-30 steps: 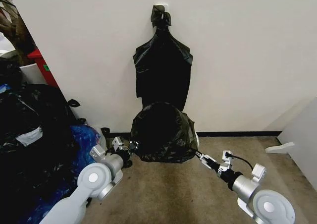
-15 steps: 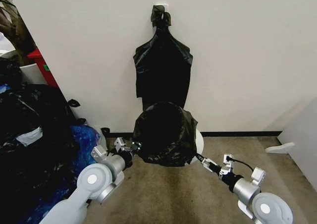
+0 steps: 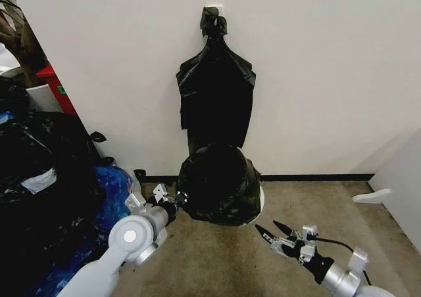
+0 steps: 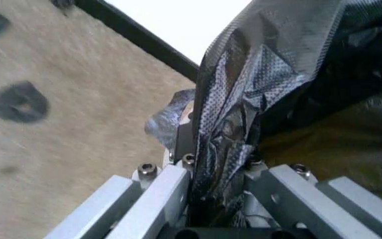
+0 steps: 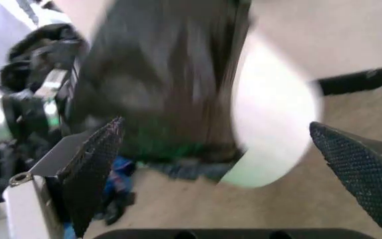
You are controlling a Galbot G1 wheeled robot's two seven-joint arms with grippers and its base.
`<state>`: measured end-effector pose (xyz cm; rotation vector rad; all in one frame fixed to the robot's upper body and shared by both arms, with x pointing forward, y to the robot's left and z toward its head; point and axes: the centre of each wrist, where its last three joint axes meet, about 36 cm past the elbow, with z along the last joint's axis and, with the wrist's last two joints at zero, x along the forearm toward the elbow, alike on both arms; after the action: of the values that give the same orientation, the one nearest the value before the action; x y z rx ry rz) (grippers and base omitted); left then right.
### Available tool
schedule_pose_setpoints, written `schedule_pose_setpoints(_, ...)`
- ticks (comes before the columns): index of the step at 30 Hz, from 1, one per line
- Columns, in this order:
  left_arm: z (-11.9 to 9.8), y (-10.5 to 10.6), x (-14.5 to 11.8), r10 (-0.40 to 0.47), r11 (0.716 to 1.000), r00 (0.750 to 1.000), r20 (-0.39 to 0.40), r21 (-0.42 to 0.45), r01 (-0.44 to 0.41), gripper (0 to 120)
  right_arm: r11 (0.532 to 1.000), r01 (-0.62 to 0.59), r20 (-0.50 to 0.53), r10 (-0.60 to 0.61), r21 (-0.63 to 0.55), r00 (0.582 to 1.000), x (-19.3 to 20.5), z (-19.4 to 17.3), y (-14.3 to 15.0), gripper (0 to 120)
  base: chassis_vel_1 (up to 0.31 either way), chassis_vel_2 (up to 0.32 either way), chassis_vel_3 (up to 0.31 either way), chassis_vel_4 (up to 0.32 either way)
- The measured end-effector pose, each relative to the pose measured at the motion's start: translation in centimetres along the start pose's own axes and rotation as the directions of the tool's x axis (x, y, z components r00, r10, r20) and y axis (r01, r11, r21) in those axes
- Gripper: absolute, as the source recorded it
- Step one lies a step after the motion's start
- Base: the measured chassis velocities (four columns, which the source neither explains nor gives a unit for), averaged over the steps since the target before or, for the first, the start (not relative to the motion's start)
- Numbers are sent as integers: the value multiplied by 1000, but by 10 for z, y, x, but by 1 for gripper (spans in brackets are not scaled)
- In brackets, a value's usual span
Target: Place the garbage bag over the trash bin.
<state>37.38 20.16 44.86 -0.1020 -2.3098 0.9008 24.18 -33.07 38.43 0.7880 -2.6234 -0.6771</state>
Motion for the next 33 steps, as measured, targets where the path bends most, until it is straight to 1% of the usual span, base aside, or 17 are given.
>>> schedule_pose_setpoints(1, 0, 0, 0, 0, 1000, 1000, 0, 0, 0, 1, 1000, 0, 0, 0, 0, 1000, 0, 0, 0, 100, 0, 0, 0, 0)
schedule_pose_setpoints(2, 4, 1, -1, -12, 999, 1000, 11, -49, 12, 1, 999, -46, 18, 46, 29, 999, 5, -3, 3, 100, 0, 0, 0, 0)
schedule_pose_setpoints(4, 9, 4, -3, -19, 993, 999, 34, -115, 22, 1, 992, -118, 55, 115, 51, 992, 15, -9, 8, 100, 0, 0, 0, 0)
schedule_pose_setpoints(5, 11, 4, -4, -19, 991, 999, 40, -135, 25, 1, 988, -145, 78, 140, 61, 987, 20, -11, 9, 100, 0, 0, 0, 0)
schedule_pose_setpoints(6, 11, 4, -4, -19, 991, 999, 40, -135, 25, 1, 988, -145, 78, 140, 61, 987, 20, -11, 9, 100, 0, 0, 0, 0)
schedule_pose_setpoints(7, 13, 4, -4, -20, 989, 999, 40, -147, 26, 1, 983, -165, 101, 157, 76, 982, 24, -13, 9, 100, 0, 0, 0, 0)
schedule_pose_setpoints(9, 19, 2, -8, -21, 984, 1000, 18, -178, 24, 1, 966, -220, 169, 196, 137, 966, 34, -17, 8, 100, 0, 0, 0, 0)
schedule_pose_setpoints(11, 24, 0, -10, -21, 981, 1000, 0, -193, 21, 1, 952, -252, 210, 215, 172, 954, 38, -18, 8, 100, 0, 0, 0, 0)
schedule_pose_setpoints(13, 34, -3, -15, -21, 976, 999, -39, -217, 12, 1, 934, -299, 263, 244, 194, 933, 40, -17, 10, 100, 0, 0, 0, 0)
schedule_pose_setpoints(14, 34, -3, -15, -21, 976, 999, -39, -217, 12, 1, 934, -299, 263, 244, 194, 933, 40, -17, 10, 100, 0, 0, 0, 0)
schedule_pose_setpoints(16, 43, -7, -19, -21, 972, 997, -79, -235, 2, 1, 923, -332, 301, 266, 195, 916, 39, -14, 15, 100, 0, 0, 0, 0)
schedule_pose_setpoints(19, 48, -15, -26, -24, 970, 995, -96, -241, 0, 1, 918, -349, 321, 278, 189, 905, 37, -9, 21, 100, 0, 0, 0, 0)
schedule_pose_setpoints(21, 49, -18, -28, -25, 970, 995, -99, -243, 0, 1, 916, -353, 327, 281, 188, 902, 36, -8, 24, 100, 0, 0, 0, 0)
schedule_pose_setpoints(26, 47, -32, -45, -36, 970, 993, -116, -243, 7, 1, 911, -369, 363, 286, 183, 887, 32, 0, 41, 100, 0, 0, 0, 0)
schedule_pose_setpoints(28, 47, -33, -47, -43, 969, 991, -124, -246, 11, 1, 910, -372, 367, 287, 184, 885, 32, 1, 43, 100, 0, 0, 0, 0)
schedule_pose_setpoints(33, 55, -41, -54, -94, 964, 981, -170, -264, 47, 1, 907, -382, 393, 291, 176, 872, 27, -1, 50, 100, 0, 0, 0, 0)
